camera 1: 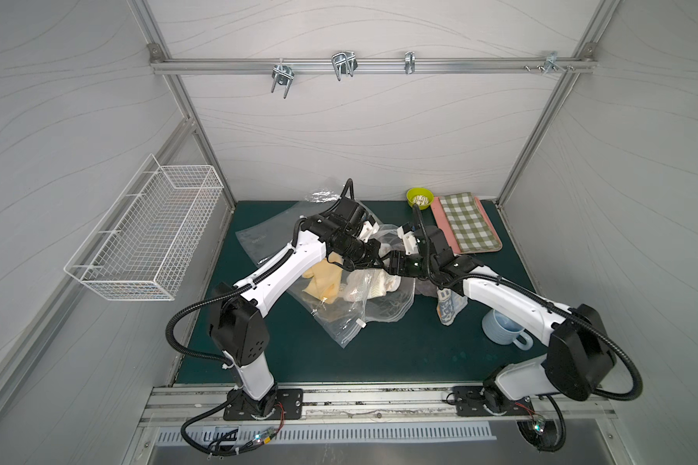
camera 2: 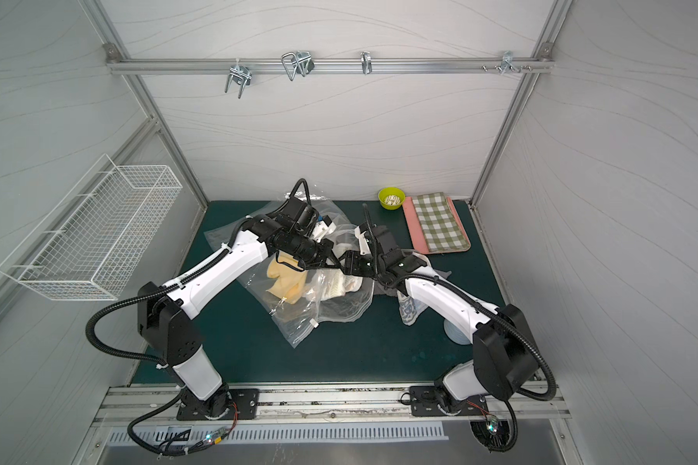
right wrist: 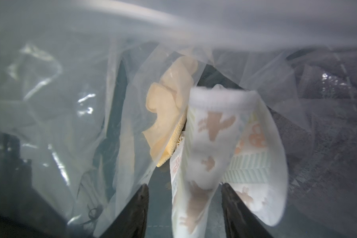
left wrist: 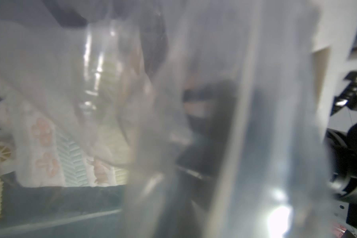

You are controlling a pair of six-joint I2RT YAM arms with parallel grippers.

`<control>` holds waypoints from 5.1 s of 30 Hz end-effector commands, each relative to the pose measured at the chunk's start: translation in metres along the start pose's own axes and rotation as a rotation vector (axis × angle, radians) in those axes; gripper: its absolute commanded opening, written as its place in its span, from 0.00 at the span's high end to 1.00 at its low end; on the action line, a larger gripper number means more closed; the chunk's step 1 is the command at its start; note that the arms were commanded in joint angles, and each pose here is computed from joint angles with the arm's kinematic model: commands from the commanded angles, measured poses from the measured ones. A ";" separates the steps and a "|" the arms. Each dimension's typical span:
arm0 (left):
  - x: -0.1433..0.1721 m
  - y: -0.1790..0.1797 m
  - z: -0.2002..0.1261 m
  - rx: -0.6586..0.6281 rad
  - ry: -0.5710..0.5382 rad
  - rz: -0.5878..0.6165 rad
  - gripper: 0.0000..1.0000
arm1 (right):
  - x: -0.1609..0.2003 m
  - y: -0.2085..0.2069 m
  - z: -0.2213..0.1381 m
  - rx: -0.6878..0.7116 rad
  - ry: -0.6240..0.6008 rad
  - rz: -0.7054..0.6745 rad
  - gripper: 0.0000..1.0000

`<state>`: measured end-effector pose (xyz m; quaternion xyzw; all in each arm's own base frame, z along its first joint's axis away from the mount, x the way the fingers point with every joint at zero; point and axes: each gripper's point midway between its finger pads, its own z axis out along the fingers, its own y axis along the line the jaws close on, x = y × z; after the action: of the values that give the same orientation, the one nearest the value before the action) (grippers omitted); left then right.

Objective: Place the folded towel into the vacuum bag
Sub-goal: Place the towel in the vacuum bag, then adjust the vacuum bag at the center of the board, then pick up the towel from the center of the board, then place the towel in the vacuum bag.

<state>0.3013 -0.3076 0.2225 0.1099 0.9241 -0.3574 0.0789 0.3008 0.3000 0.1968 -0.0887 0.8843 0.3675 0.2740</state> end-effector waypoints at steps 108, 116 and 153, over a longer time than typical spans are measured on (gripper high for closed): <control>-0.029 0.044 -0.017 -0.023 -0.179 -0.049 1.00 | 0.045 -0.196 -0.086 0.557 -0.028 0.253 0.98; -0.029 0.047 -0.012 -0.021 -0.167 -0.065 1.00 | -0.009 -0.120 -0.122 0.336 -0.162 0.098 1.00; -0.033 -0.013 -0.080 0.029 -0.244 0.082 1.00 | 0.050 -0.064 -0.001 0.306 0.059 0.025 1.00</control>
<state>0.3294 -0.2667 0.2485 0.0694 0.9187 -0.3564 0.1557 0.2774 0.2653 0.1335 -0.0828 0.9321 0.2398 0.2585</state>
